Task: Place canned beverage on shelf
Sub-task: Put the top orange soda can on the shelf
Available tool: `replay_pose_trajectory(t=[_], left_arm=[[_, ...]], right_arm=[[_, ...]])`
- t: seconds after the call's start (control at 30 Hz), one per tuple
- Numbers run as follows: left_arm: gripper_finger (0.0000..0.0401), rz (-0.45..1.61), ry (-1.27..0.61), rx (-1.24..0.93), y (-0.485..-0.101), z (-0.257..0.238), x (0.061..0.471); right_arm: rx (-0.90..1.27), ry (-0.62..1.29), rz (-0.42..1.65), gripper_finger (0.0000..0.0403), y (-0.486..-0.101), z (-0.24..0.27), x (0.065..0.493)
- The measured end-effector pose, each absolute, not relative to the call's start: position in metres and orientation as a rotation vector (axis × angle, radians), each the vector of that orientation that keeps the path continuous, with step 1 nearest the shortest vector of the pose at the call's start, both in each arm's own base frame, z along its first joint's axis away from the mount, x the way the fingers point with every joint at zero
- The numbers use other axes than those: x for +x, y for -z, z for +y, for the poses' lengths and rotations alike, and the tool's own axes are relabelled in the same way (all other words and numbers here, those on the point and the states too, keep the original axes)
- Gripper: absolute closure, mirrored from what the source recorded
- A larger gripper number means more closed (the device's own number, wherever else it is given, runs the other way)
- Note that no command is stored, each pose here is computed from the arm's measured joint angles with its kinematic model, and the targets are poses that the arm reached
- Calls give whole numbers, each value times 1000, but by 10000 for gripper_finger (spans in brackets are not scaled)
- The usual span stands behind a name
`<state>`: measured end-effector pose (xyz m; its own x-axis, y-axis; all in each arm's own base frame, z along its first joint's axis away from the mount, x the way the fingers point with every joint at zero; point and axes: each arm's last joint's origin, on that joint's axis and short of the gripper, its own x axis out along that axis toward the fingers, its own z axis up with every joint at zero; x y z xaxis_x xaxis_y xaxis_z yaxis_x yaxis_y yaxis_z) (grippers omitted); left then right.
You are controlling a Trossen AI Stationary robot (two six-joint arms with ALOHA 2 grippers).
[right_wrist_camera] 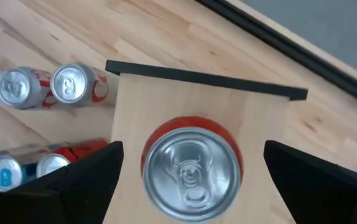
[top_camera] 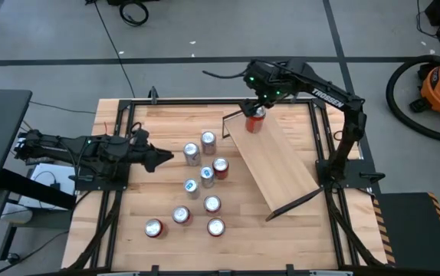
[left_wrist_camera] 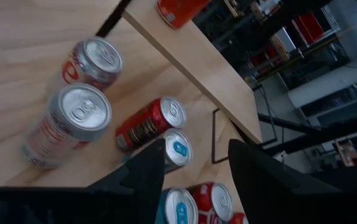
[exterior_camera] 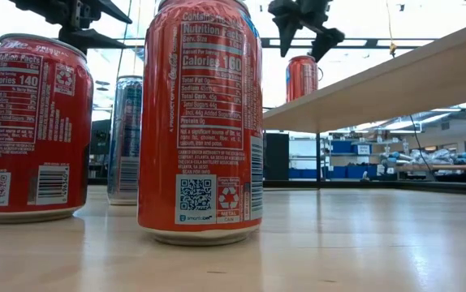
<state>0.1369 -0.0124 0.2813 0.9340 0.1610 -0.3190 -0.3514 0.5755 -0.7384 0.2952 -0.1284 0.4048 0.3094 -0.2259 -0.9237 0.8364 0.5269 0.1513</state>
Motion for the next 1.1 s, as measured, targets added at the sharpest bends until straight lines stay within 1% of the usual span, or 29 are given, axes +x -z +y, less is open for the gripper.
replay_pose_trajectory(t=[0.4, 0.6, 0.7, 0.8, 0.93, 1.03, 1.1], left_arm=[[216, 277, -226, -898, -281, -15, 137], [216, 288, -210, -902, -281, -15, 137], [216, 287, -210, -902, -281, -15, 137], [216, 288, -210, -902, -281, -15, 137], [216, 289, -210, -901, -281, -15, 137], [216, 297, -198, -904, -280, -16, 137], [216, 298, -196, -904, -280, -16, 137]], right_arm=[[806, 859, 1069, 4, -372, -120, 308], [794, 836, 1112, 10, -360, -121, 309], [786, 791, 1142, 27, -356, -122, 309], [768, 738, 1161, 54, -352, -126, 309], [694, 635, 1188, 86, -352, -129, 309], [605, 527, 1225, 90, -352, -129, 308], [532, 445, 1257, 84, -352, -128, 307]])
